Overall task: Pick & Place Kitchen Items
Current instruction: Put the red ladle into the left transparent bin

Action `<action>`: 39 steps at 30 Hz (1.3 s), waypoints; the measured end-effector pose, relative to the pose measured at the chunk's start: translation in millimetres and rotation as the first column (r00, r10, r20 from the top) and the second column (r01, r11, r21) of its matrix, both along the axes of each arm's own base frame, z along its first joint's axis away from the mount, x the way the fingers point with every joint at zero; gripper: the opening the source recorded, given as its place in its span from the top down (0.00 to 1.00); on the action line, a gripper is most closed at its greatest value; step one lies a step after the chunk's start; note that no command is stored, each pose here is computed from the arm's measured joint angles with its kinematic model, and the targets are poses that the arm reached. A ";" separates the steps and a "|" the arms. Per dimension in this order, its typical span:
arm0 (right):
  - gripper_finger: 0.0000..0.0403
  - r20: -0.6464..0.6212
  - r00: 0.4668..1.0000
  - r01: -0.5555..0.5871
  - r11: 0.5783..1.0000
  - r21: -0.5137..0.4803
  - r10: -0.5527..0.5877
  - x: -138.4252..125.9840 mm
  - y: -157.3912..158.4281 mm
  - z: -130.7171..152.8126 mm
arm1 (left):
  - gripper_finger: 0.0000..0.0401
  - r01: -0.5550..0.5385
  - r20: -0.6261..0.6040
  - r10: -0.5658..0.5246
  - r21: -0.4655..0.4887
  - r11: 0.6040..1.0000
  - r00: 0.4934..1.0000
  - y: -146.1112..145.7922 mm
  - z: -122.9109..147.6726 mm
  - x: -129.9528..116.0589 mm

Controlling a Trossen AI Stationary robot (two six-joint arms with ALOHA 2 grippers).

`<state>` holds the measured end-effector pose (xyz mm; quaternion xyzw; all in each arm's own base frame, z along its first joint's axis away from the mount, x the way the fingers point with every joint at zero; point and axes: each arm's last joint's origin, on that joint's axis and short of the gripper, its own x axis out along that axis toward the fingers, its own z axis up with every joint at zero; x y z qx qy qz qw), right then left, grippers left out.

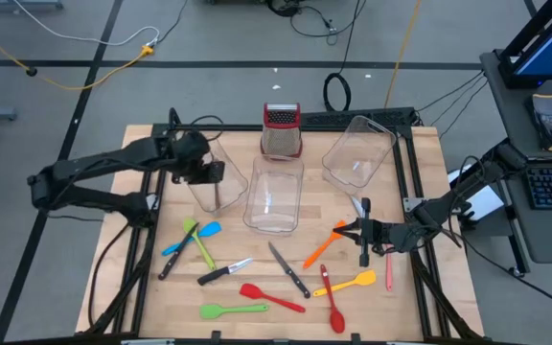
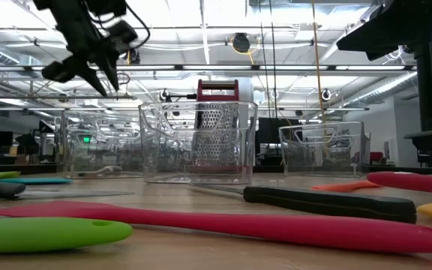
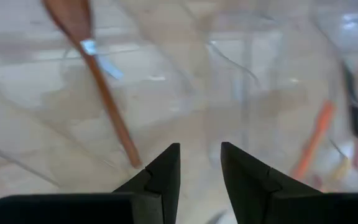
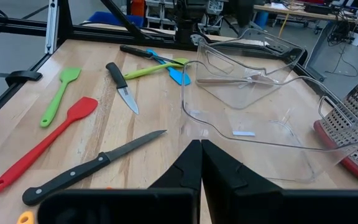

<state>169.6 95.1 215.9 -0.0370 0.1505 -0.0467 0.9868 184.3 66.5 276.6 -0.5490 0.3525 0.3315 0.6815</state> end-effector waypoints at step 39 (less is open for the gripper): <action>1.00 -0.078 0.954 -0.292 0.955 -0.043 0.288 6.3 12.3 -9.4 | 0.99 0.528 0.013 -0.869 0.790 0.312 0.496 -114.3 16.2 17.1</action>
